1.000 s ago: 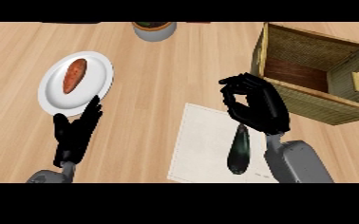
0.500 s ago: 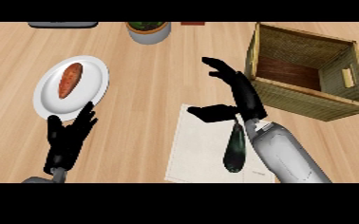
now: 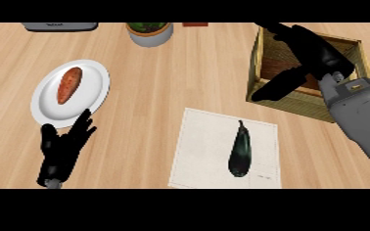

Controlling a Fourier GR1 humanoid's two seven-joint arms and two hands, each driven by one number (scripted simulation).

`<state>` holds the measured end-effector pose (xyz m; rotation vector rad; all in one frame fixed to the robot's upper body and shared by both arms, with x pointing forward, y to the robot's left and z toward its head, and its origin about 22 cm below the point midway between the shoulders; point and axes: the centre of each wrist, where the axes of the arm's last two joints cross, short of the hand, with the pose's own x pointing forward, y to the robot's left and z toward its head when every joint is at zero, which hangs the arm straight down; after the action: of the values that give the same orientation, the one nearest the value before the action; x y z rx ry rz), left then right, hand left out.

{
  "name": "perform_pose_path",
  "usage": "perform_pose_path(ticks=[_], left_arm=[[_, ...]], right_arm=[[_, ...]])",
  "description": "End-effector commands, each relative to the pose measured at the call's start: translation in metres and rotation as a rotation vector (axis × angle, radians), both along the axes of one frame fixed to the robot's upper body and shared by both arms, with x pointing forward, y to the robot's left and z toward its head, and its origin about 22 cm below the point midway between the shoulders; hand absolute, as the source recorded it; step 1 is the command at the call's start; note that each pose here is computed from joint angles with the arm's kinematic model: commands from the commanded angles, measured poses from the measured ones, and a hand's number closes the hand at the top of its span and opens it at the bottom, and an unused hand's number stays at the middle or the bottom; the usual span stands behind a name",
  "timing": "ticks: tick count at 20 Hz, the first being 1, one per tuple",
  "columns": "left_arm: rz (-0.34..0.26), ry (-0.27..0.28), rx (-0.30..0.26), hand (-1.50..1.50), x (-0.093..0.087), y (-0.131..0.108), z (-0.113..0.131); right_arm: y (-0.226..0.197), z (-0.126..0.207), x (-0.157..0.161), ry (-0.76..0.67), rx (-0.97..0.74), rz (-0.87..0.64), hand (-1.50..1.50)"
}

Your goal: Pick the eggplant from the placemat and place it in the basket

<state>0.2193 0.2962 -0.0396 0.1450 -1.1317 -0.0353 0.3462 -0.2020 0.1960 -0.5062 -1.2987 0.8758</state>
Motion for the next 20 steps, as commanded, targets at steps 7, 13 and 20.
perform_pose_path(ticks=[7,13,20], left_arm=[[0.029,0.119,0.000,0.00,-0.025,0.007,-0.022],[0.042,0.132,0.014,0.00,-0.017,0.006,-0.017],[0.018,0.119,0.000,0.00,-0.029,-0.007,-0.011]], right_arm=[[-0.045,0.086,-0.002,0.357,-0.242,0.171,-1.50],[-0.059,0.097,-0.008,0.411,-0.269,0.209,-1.50],[-0.069,0.068,-0.011,0.433,-0.219,0.185,-1.50]])
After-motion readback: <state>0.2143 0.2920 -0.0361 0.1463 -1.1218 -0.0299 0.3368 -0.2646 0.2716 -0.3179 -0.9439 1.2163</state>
